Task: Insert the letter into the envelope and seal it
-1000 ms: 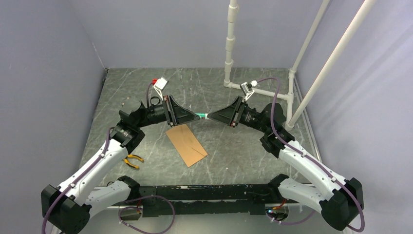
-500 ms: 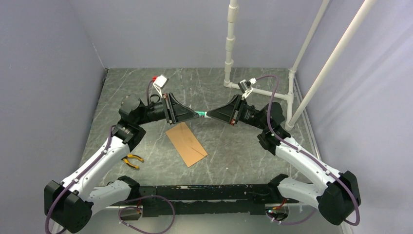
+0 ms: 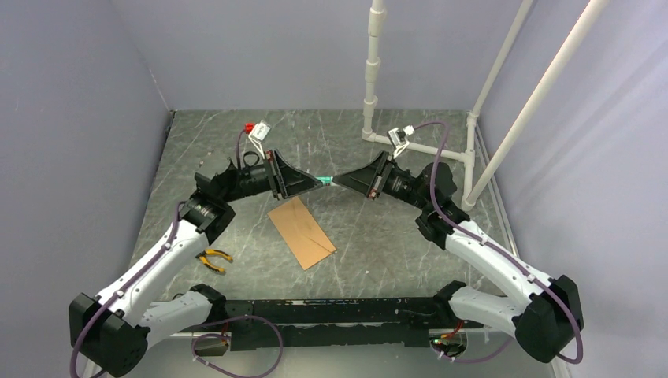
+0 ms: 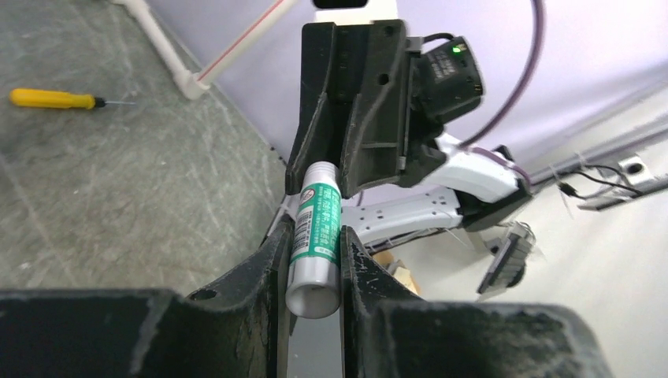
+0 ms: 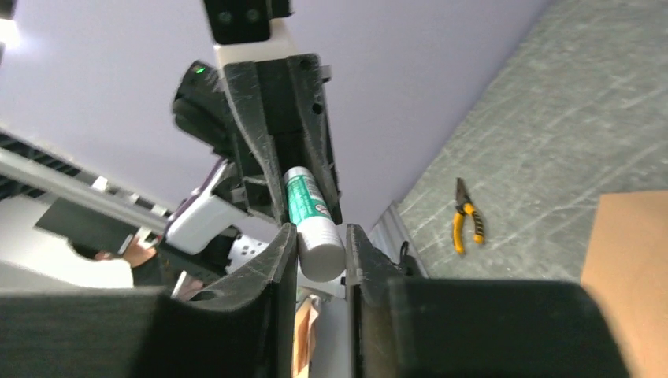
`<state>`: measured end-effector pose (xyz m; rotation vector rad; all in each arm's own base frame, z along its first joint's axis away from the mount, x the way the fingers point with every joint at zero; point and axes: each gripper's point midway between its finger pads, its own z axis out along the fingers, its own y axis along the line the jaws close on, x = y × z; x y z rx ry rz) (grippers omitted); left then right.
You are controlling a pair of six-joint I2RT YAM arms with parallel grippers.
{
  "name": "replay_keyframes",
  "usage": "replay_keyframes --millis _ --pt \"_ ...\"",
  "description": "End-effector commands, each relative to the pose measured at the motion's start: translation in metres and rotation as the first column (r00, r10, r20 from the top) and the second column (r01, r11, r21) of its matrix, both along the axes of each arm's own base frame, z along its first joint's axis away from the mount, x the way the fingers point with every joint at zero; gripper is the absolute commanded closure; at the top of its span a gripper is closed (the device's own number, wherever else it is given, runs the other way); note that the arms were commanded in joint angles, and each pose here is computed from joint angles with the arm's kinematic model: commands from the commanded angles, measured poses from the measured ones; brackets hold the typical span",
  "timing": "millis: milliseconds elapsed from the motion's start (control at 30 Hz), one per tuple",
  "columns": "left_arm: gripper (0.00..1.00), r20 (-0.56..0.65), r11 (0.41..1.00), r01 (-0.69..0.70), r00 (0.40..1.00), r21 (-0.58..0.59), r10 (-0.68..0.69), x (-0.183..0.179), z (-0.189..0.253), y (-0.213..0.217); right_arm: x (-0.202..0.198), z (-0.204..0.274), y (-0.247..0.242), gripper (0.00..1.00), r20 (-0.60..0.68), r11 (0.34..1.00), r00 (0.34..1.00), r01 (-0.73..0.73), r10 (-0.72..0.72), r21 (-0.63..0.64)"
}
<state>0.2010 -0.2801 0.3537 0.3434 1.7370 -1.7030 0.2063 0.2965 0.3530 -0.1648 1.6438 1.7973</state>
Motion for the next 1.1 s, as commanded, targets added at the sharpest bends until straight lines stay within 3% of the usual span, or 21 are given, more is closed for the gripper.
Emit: replay_keyframes --millis 0,67,133,233,400,467,567,700,933,1067 --pt "0.97 -0.015 0.992 -0.037 0.999 0.118 0.039 -0.003 -0.022 -0.01 -0.003 -0.027 0.007 0.66 -0.017 0.982 0.999 0.044 -0.048 -0.186" --pt "0.98 -0.021 0.991 -0.062 0.998 0.123 0.065 0.001 -0.024 -0.007 0.012 -0.048 -0.009 0.38 -0.033 0.95 0.986 0.146 -0.161 -0.275" --pt "0.98 -0.044 0.989 -0.054 0.997 0.14 0.061 0.002 -0.031 -0.007 0.024 -0.065 -0.028 0.25 -0.043 0.905 0.965 0.227 -0.259 -0.359" --pt "0.97 -0.122 0.979 -0.041 0.99 0.201 0.066 0.006 -0.055 -0.009 0.036 -0.079 -0.059 0.19 -0.031 0.821 0.918 0.337 -0.395 -0.461" --pt "0.97 -0.276 0.954 0.02 0.959 0.3 0.067 0.018 -0.102 -0.019 0.052 -0.108 -0.121 0.19 0.037 0.566 0.758 0.518 -0.651 -0.641" --pt "0.97 -0.36 0.946 0.08 0.932 0.314 0.041 0.023 -0.121 -0.029 0.052 -0.112 -0.132 0.19 0.058 0.522 0.732 0.536 -0.679 -0.664" --pt "0.98 -0.514 0.954 0.159 0.858 0.255 -0.005 0.041 -0.144 -0.056 0.05 -0.116 -0.137 0.21 0.066 0.509 0.721 0.548 -0.69 -0.663" --pt "0.97 -0.626 0.947 0.249 0.777 0.205 -0.069 0.067 -0.182 -0.103 0.049 -0.12 -0.141 0.21 0.071 0.502 0.707 0.565 -0.704 -0.654" --pt "0.97 -0.736 0.953 0.193 0.675 0.234 0.044 0.114 -0.247 -0.148 0.044 -0.124 -0.141 0.21 0.061 0.519 0.712 0.564 -0.7 -0.642" --pt "0.91 -0.794 0.961 0.191 0.606 0.198 0.044 0.12 -0.276 -0.17 0.043 -0.125 -0.14 0.21 0.06 0.524 0.726 0.548 -0.685 -0.652"
